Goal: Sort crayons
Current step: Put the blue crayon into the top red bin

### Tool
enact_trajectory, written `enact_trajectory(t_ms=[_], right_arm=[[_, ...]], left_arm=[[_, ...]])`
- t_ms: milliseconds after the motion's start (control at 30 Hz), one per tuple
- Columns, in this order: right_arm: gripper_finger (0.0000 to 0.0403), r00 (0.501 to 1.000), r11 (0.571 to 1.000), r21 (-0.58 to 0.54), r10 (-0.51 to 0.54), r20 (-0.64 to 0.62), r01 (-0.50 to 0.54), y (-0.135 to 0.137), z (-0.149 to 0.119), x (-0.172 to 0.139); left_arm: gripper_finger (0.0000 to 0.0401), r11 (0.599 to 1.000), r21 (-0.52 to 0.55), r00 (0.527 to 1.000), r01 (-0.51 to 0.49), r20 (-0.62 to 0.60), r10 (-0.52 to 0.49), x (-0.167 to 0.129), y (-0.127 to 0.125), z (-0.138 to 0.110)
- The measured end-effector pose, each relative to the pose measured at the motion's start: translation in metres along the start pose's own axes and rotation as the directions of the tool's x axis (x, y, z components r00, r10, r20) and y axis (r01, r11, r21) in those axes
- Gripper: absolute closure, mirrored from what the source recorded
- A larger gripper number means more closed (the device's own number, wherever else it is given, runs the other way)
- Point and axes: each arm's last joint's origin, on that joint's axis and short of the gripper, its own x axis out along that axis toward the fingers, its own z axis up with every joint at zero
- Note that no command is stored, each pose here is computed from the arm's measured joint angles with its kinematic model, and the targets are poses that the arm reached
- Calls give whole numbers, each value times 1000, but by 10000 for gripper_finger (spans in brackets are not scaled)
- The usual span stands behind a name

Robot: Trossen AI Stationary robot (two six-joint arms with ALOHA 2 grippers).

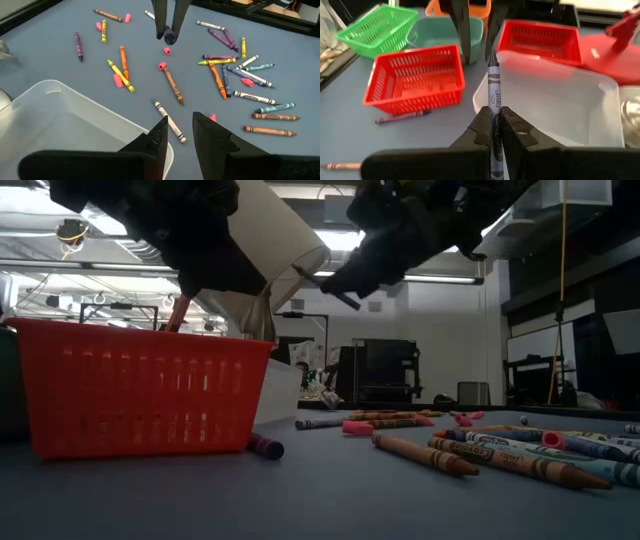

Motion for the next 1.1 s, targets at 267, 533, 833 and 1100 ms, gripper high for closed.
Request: enact_trajectory(t_ms=[267,533,833,1100], right_arm=[[384,995,998,-56,20,93,-15,13,12,5],[384,990,996,-89,-16,139,29,25,20,9],[384,989,994,-88,-59,139,71,26,21,9],[384,989,994,-87,-59,137,71,26,21,9]], left_arm=[[326,1000,25,994,-12,109,9,1,-3,9],[326,997,74,975,16,219,-32,-1,-7,21],[326,995,97,971,37,234,-59,-2,-10,22],[326,995,90,966,43,251,-64,-3,-10,24]])
